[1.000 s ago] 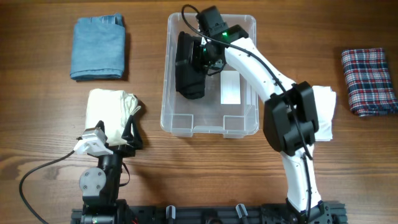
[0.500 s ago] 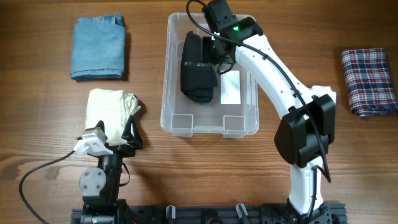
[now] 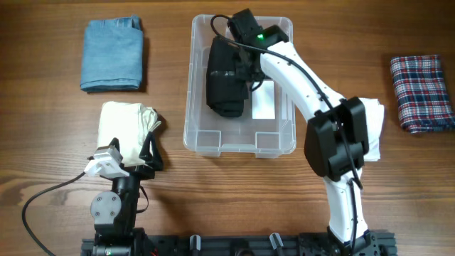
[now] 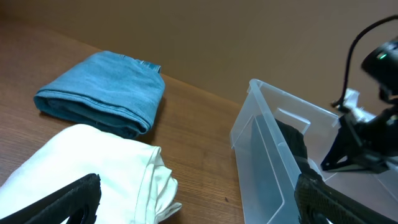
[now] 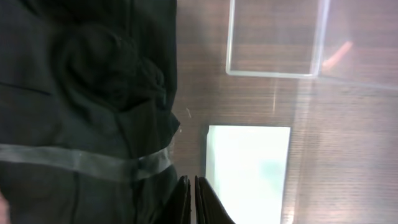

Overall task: Pack container
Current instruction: 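Lower the black garment into the bin's left side and release, then move the right gripper to the plaid cloth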

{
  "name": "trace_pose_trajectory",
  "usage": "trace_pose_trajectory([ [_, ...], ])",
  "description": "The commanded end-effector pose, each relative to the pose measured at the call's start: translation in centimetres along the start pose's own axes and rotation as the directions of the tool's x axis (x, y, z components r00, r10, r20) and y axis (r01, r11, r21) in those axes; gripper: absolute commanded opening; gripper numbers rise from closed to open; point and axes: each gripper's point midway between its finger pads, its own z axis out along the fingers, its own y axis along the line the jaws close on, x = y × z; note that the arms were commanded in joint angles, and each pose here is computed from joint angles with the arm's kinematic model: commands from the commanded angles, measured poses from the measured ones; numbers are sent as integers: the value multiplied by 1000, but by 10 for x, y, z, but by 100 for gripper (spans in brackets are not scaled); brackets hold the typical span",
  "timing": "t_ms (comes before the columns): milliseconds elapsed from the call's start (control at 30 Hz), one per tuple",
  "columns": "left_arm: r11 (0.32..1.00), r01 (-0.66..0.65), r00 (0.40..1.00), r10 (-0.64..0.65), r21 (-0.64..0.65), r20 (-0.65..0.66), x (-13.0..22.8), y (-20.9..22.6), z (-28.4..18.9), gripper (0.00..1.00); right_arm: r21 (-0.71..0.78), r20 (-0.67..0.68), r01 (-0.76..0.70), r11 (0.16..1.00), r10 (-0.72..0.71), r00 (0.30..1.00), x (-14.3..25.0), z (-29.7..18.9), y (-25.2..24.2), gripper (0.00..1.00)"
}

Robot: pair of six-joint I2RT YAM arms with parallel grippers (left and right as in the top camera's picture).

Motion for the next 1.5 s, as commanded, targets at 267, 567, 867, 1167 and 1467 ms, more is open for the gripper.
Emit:
trace_pose_trajectory([
  [267, 1000, -19, 1000, 19, 2, -8, 3, 1, 0, 100, -184, -57, 1, 983, -12, 998, 7, 20, 40, 4],
  [567, 1000, -19, 1000, 19, 2, -8, 3, 1, 0, 100, -232, -56, -4, 973, -9, 998, 5, 18, 49, 4],
  [867, 1000, -19, 1000, 19, 2, -8, 3, 1, 0, 100, -242, -18, 1, 970, -5, 1000, -4, 18, 52, 5],
  [1167, 1000, -19, 1000, 19, 2, -8, 3, 1, 0, 100, -243, 53, -21, 970, 35, 998, -25, -17, 35, 13],
  [1467, 1000, -19, 1000, 19, 2, -8, 3, 1, 0, 100, -170, 336, -36, 985, 92, 937, -44, -193, -44, 38],
])
